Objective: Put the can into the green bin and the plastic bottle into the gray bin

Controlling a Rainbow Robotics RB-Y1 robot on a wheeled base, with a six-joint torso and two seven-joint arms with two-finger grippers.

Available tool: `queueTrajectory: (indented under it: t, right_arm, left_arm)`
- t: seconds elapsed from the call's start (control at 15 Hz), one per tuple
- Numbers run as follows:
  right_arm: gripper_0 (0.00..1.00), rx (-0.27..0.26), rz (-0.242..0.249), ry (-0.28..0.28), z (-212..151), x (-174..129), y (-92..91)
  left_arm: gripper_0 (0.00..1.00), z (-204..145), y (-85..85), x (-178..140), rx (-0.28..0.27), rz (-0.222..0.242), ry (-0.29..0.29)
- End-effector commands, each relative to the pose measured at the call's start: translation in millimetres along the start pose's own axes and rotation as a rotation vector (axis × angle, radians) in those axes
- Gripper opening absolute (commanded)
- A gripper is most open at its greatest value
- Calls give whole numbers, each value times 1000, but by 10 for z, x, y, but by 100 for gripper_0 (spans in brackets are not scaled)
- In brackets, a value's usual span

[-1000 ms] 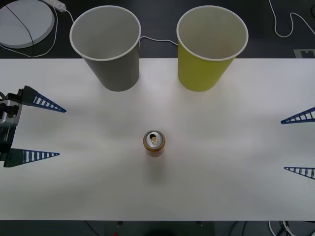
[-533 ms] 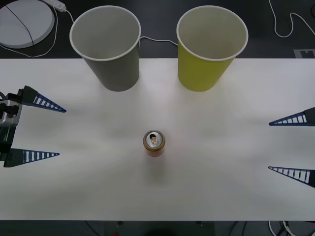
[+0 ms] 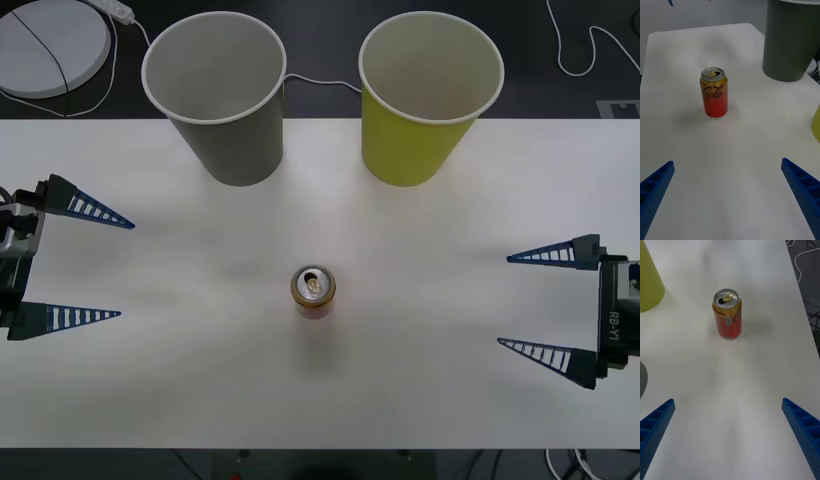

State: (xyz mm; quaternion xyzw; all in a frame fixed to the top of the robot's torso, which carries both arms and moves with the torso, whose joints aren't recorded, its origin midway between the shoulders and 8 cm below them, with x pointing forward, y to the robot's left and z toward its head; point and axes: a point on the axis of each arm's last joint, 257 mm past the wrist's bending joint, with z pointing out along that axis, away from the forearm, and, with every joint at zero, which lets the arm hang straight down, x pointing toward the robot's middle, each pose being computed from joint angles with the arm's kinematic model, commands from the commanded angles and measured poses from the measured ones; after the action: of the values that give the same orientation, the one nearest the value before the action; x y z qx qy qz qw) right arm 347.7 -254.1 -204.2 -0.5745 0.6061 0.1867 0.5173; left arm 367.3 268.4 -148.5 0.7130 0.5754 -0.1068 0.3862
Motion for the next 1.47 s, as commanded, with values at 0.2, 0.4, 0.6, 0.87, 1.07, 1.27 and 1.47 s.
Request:
queueTrajectory:
  t: [0.2,0.4,0.6,0.87,1.07,1.27,1.47]
  right_arm:
    - [100,6,78,-81,361,118,38]
    - [100,18,121,-131,653,155,106]
    - [100,29,134,-159,1034,146,106]
    - [100,41,120,-158,1367,120,135]
    - [100,39,108,-148,1552,126,222]
    - [100,12,115,-160,1765,110,320]
    - [100,8,120,-178,1979,109,290]
  left_arm:
    - [100,0,0,0,0,0,0]
    - [100,0,0,0,0,0,0]
    - [100,0,0,0,0,0,0]
    - [100,0,0,0,0,0,0]
    - [100,0,0,0,0,0,0]
    - [100,0,0,0,0,0,0]
    - [100,0,0,0,0,0,0]
